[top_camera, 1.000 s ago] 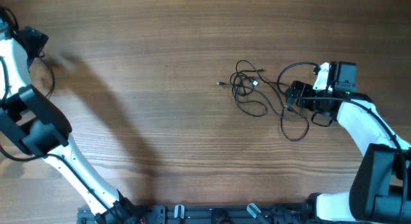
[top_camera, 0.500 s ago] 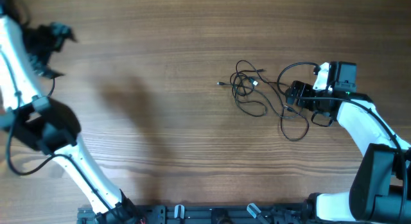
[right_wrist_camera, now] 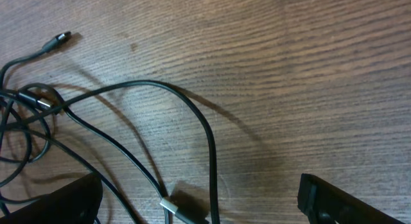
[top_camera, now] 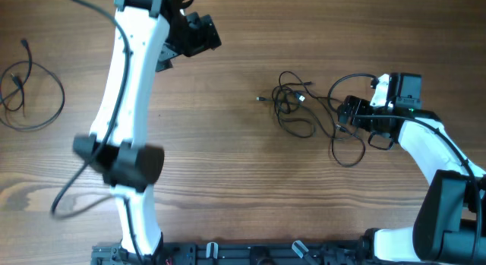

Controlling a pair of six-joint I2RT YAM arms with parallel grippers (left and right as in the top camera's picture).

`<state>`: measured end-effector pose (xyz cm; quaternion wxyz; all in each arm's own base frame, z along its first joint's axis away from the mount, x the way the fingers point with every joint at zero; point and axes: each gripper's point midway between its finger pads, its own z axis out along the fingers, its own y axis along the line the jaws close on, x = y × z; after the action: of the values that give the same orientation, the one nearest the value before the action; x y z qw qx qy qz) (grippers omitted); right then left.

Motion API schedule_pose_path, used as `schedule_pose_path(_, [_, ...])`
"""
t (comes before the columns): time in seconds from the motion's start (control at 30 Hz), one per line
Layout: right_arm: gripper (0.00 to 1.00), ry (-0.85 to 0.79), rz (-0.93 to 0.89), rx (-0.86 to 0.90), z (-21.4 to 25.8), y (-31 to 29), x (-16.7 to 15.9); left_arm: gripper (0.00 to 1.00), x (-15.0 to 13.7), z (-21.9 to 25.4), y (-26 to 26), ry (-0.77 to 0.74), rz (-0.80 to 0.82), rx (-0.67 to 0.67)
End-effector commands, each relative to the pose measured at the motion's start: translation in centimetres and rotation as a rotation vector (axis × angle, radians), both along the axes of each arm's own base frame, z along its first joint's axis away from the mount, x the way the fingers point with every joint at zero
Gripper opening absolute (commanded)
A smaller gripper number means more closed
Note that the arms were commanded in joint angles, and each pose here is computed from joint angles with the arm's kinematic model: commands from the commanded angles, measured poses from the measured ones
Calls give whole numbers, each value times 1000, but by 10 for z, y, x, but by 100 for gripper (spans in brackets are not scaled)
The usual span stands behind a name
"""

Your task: Untangle cables

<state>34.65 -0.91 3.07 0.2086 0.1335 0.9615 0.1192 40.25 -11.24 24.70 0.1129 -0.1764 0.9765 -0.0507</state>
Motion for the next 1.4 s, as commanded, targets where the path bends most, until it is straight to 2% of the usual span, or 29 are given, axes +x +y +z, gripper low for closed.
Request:
schedule_pose_path(0.0, [100,-37,6,6,8,2,5,100,-44,27,45,-94,219,249])
schedule_pose_path(0.07, [100,-47,6,5,9,1,7,100,-71,23,59,-125,287,319])
schedule_pose_path(0.1, [100,-47,6,5,9,1,7,100,-85,12,57,-144,272,302])
schedule_pose_path(0.2, [100,-48,6,5,9,2,7,100,-113,-37,27,-205,198,77])
schedule_pose_path(0.27, [100,-61,5,4,11,1,10,100,-122,-62,-9,-232,71,-136])
schedule_pose_path(0.37, [100,10,-120,155,9,15,1,100,-121,-79,-62,-282,-58,-443])
schedule_pose_path(0.43, [100,131,-203,297,6,32,-18,100,-110,-80,-82,-318,-69,-556])
schedule_pose_path(0.5, [100,218,-220,358,4,43,-35,100,-97,-81,-97,-340,-28,-624])
schedule_pose_path(0.57, [100,237,-125,382,6,53,-45,100,-81,-78,-123,-384,-54,-688])
schedule_pose_path(0.67, [100,258,-22,463,14,70,-58,100,-72,-84,-157,-398,-74,-760])
schedule_pose_path(0.77, [100,272,-8,457,23,71,-69,98,-61,-98,-190,-415,-93,-828])
schedule_pose_path(0.9, [100,186,-11,452,62,72,-78,78,-47,-115,-219,-480,-137,-881])
schedule_pose_path(1.17, [100,-280,67,380,180,76,-113,81,-11,-151,-223,-535,-3,-809])
schedule_pose_path(1.37, [100,-516,118,337,225,80,-139,77,20,-163,-248,-538,-3,-814])
